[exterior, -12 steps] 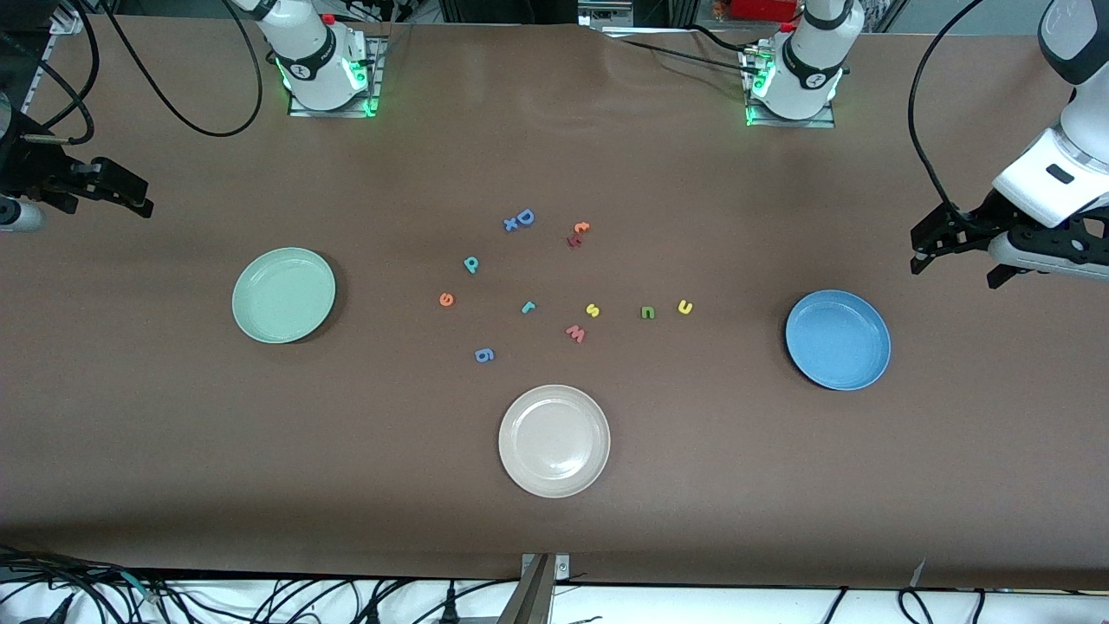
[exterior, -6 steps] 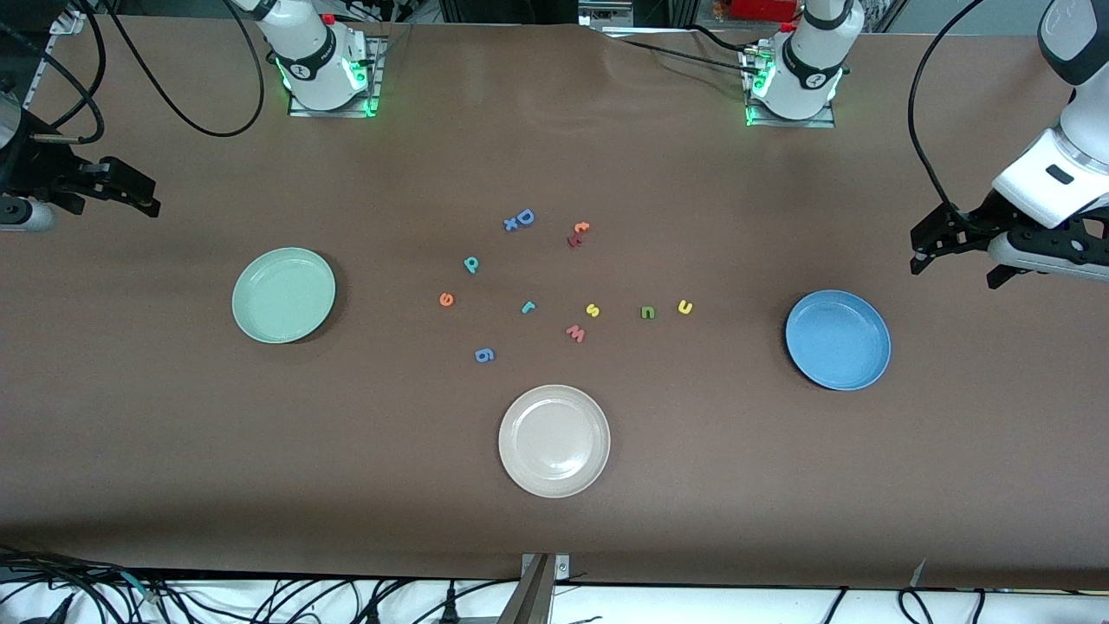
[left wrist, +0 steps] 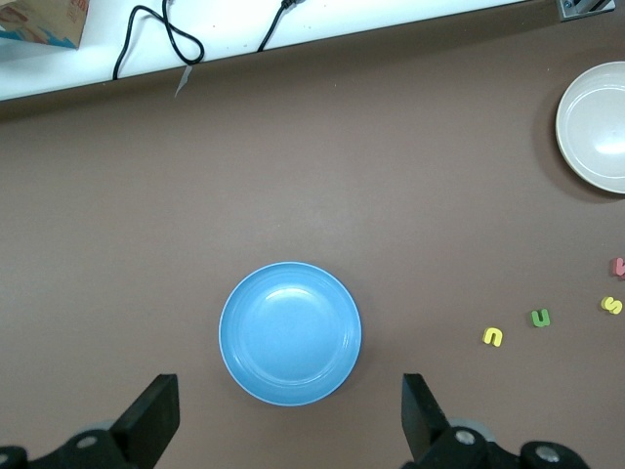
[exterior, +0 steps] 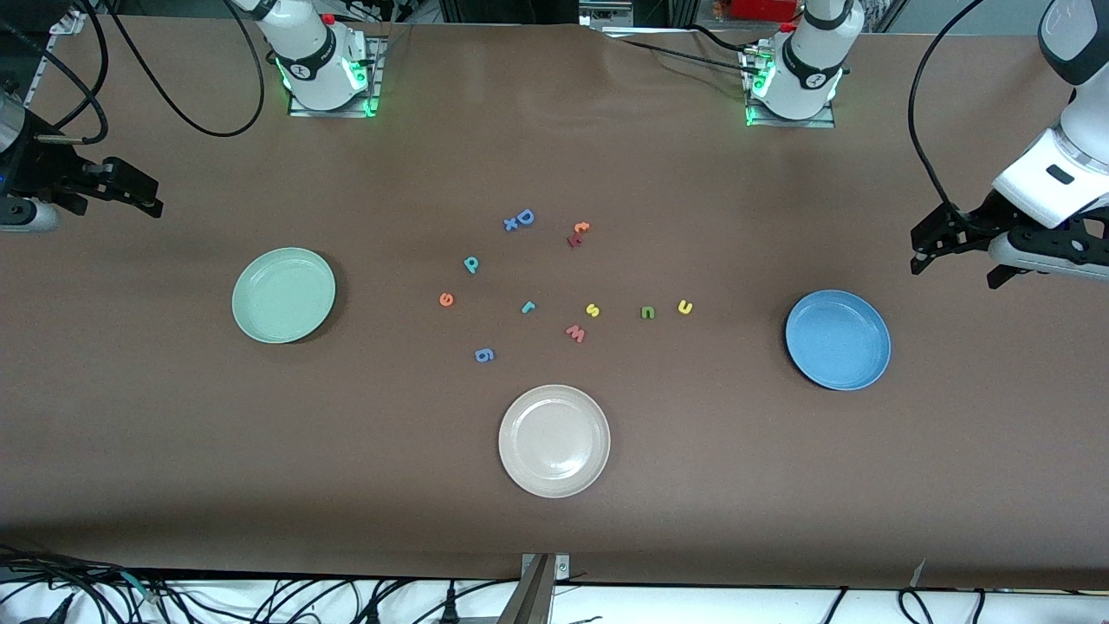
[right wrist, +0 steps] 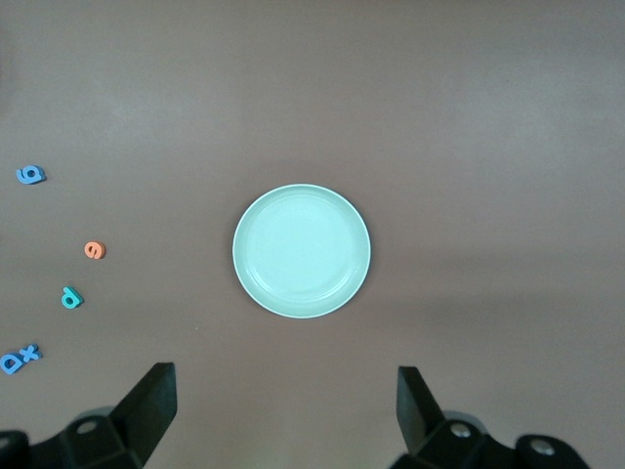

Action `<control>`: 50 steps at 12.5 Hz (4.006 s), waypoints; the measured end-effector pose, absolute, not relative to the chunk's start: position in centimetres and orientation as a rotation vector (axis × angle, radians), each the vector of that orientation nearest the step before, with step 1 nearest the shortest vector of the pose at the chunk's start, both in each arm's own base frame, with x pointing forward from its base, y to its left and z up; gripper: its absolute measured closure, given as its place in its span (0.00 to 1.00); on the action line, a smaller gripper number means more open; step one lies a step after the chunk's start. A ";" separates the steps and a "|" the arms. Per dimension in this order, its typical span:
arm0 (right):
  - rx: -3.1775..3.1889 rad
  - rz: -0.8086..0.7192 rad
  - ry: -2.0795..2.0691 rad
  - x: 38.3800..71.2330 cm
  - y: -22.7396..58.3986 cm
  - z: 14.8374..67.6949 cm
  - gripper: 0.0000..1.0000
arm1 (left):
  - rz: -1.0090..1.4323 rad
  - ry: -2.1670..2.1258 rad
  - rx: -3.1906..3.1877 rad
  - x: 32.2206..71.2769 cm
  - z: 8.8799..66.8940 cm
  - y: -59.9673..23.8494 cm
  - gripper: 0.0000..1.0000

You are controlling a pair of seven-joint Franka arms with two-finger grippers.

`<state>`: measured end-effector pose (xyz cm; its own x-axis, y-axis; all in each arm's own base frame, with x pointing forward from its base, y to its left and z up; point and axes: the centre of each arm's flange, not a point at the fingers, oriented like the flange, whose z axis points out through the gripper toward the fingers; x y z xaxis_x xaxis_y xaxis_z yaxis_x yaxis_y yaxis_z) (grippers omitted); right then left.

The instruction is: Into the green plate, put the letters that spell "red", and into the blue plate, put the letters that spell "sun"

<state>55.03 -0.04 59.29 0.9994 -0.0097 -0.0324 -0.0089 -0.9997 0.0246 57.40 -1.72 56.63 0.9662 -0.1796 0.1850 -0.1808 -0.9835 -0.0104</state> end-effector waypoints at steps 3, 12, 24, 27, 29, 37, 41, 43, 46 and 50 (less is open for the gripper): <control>3.117 -0.053 -0.013 55.1 0.0 59.2 0.00 | 0.288 -0.282 3.109 57.4 56.6 -1.6 0.00; 3.117 -0.052 -0.008 55.2 0.2 59.1 0.00 | 0.285 -0.279 3.109 57.4 56.6 -1.6 0.00; 3.117 -0.054 0.003 55.2 0.6 59.0 0.00 | 0.285 -0.277 3.109 57.4 56.6 -1.6 0.00; 3.117 -0.054 0.004 55.2 0.6 59.0 0.00 | 0.285 -0.277 3.109 57.4 56.6 -1.6 0.00; 3.117 -0.054 0.004 55.2 0.6 59.0 0.00 | 0.285 -0.277 3.109 57.4 56.6 -1.6 0.00; 3.117 -0.054 0.004 55.2 0.6 59.0 0.00 | 0.285 -0.276 3.109 57.4 56.6 -1.6 0.00; 3.117 -0.056 0.005 55.4 0.6 58.8 0.00 | 0.285 -0.275 3.109 57.4 56.6 -1.6 0.00; 3.116 -0.079 0.024 55.6 1.3 58.1 0.00 | 0.284 -0.274 3.110 57.4 56.6 -1.6 0.00; 3.113 -0.142 0.045 56.2 2.0 56.1 0.00 | 0.284 -0.272 3.110 57.4 56.6 -1.5 0.00; 3.104 -0.257 0.142 57.5 7.7 50.8 0.00 | 0.285 -0.272 3.110 57.4 56.6 -1.5 0.00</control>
